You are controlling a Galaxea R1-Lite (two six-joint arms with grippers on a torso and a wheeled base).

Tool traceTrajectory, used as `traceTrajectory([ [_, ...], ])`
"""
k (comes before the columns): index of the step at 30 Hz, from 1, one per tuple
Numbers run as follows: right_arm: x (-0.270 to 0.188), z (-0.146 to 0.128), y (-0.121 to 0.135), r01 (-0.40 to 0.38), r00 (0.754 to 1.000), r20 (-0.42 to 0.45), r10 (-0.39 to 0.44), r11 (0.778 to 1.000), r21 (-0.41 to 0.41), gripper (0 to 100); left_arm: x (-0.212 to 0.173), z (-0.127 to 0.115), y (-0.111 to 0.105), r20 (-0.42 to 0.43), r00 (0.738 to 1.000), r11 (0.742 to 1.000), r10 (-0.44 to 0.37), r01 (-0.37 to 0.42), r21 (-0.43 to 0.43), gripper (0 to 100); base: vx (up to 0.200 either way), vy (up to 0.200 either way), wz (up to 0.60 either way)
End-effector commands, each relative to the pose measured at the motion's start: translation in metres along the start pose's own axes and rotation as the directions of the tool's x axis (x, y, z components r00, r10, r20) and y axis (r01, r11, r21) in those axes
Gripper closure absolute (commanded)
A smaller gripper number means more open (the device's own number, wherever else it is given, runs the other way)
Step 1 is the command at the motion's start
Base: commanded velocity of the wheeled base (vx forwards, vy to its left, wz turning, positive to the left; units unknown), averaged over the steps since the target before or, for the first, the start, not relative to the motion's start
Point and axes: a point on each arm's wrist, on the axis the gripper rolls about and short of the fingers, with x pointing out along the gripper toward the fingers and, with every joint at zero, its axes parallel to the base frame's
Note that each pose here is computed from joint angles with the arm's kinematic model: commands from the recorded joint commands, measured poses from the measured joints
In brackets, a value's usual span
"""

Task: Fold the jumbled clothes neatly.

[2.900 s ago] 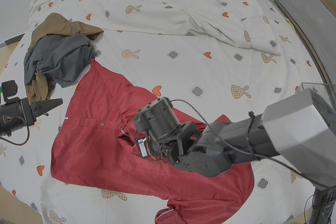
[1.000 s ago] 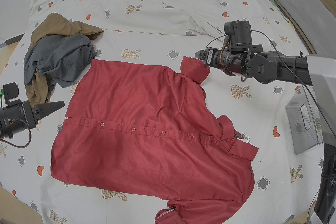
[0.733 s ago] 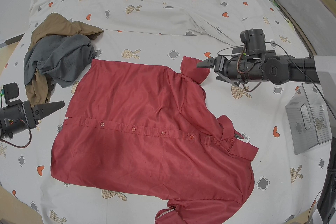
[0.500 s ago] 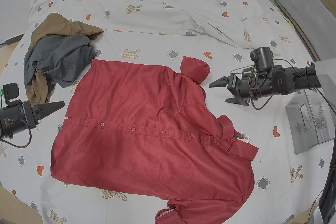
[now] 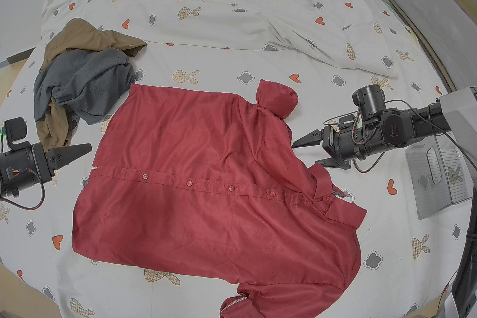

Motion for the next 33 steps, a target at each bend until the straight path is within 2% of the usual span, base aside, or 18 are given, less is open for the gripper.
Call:
traceTrajectory([
  [1,0.007,-0.006,0.001,-0.010,0.999,-0.037,0.010,1.000,0.004,0,0.000,0.000,0.000,0.000,1.000,1.000,0.000,0.000,0.000,0,0.000,0.000,0.00],
  [5,0.010,-0.014,0.003,-0.037,0.996,-0.081,0.037,0.999,0.011,0,0.000,0.000,0.000,0.002,1.000,1.000,0.000,0.000,0.000,0,0.000,0.000,0.00],
  [13,0.012,-0.015,0.003,-0.039,0.995,-0.088,0.040,0.999,0.012,0,-0.001,0.001,-0.001,0.004,1.000,1.000,0.000,0.000,0.002,0,0.000,0.000,0.00],
  [14,0.011,-0.014,0.002,-0.037,0.996,-0.084,0.039,0.999,0.016,100,-0.001,0.001,-0.001,0.005,1.000,1.000,-0.001,0.001,0.003,0,0.000,0.000,0.00],
  [22,0.008,-0.012,-0.001,-0.035,0.996,-0.076,0.037,0.999,0.026,100,-0.001,0.001,-0.001,0.005,1.000,1.000,-0.001,0.001,0.003,0,0.000,0.000,0.00],
  [26,-0.011,-0.004,-0.006,-0.027,0.999,-0.032,0.028,0.999,0.048,100,-0.002,0.001,-0.001,0.008,1.000,1.000,0.000,0.000,0.005,0,0.000,0.000,0.00],
  [33,-0.057,0.002,0.005,-0.041,0.998,0.056,0.038,0.998,0.044,100,-0.001,0.001,-0.001,0.007,1.000,1.000,-0.001,0.001,0.004,0,0.000,0.000,0.00],
])
